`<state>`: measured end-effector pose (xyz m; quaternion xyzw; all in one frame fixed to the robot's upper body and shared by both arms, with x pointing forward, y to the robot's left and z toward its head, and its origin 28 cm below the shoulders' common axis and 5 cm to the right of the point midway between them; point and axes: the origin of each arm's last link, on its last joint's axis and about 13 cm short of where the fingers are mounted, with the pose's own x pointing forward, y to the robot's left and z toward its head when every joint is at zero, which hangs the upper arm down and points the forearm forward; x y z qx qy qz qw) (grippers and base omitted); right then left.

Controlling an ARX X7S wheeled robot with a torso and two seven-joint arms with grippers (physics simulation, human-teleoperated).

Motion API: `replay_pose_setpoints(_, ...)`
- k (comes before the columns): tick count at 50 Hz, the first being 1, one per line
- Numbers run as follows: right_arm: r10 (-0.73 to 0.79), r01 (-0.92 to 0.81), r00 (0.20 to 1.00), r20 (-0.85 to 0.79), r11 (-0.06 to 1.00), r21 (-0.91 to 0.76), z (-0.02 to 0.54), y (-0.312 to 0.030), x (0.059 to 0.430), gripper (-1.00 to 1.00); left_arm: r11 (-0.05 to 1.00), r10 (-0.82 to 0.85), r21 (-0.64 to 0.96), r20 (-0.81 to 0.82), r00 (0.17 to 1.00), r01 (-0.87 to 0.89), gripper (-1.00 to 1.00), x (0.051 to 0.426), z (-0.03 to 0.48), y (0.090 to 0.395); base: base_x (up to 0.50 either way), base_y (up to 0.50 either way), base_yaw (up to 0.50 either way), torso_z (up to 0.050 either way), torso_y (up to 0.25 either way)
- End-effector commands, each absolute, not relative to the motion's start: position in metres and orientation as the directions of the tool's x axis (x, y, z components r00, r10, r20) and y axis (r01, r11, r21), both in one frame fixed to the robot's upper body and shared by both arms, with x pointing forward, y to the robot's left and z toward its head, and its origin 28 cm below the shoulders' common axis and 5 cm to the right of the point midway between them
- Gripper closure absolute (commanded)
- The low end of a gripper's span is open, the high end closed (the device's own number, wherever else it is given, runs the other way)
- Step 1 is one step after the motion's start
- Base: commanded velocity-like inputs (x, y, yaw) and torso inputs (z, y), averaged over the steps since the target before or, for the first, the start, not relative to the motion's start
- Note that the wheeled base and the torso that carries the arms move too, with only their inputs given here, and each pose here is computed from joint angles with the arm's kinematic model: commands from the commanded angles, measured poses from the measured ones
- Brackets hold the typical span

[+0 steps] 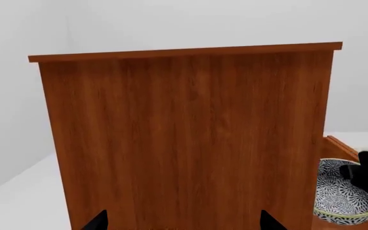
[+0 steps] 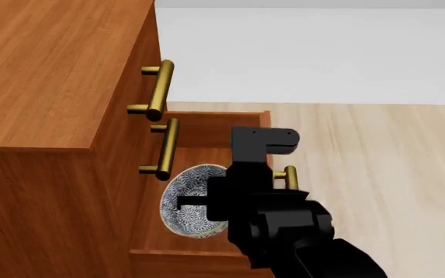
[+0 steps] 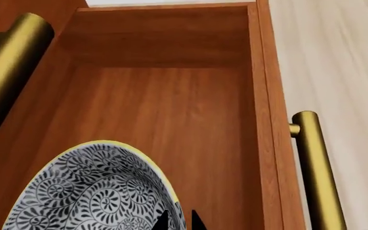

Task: Put the bowl in the bottom drawer of the cabinet.

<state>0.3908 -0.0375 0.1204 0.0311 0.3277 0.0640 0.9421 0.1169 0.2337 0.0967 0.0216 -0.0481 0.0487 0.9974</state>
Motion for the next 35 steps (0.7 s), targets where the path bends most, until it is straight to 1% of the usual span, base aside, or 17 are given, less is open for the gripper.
replay_pose_setpoints(1, 0.161, -0.112, 0.771, -0.616, 0.987, 0.118, 0.118, -0.037, 0.39, 1.0, 0.994, 0.097, 0.039, 0.095, 0.991, -0.101, -1.0, 0.117, 0.096, 0.234, 0.0, 0.0, 0.0, 0.0, 0.0)
replay_pose_setpoints(22, 0.195, -0.068, 0.743, -0.64, 0.974, 0.218, 0.11, -0.038, 0.386, 1.0, 0.994, 0.1, 0.037, 0.09, 0.991, -0.104, -1.0, 0.118, 0.095, 0.234, 0.0, 0.0, 0.0, 0.0, 0.0)
replay_pose_setpoints(34, 0.183, -0.055, 0.742, -0.645, 0.975, 0.213, 0.108, -0.039, 0.386, 1.0, 0.994, 0.101, 0.038, 0.089, 0.991, -0.105, -1.0, 0.118, 0.094, 0.235, 0.0, 0.0, 0.0, 0.0, 0.0)
replay_pose_setpoints(35, 0.182, -0.055, 0.741, -0.646, 0.976, 0.213, 0.108, -0.039, 0.386, -1.0, 0.994, 0.101, 0.037, 0.088, 0.991, -0.105, -1.0, 0.118, 0.094, 0.235, 0.0, 0.0, 0.0, 0.0, 0.0)
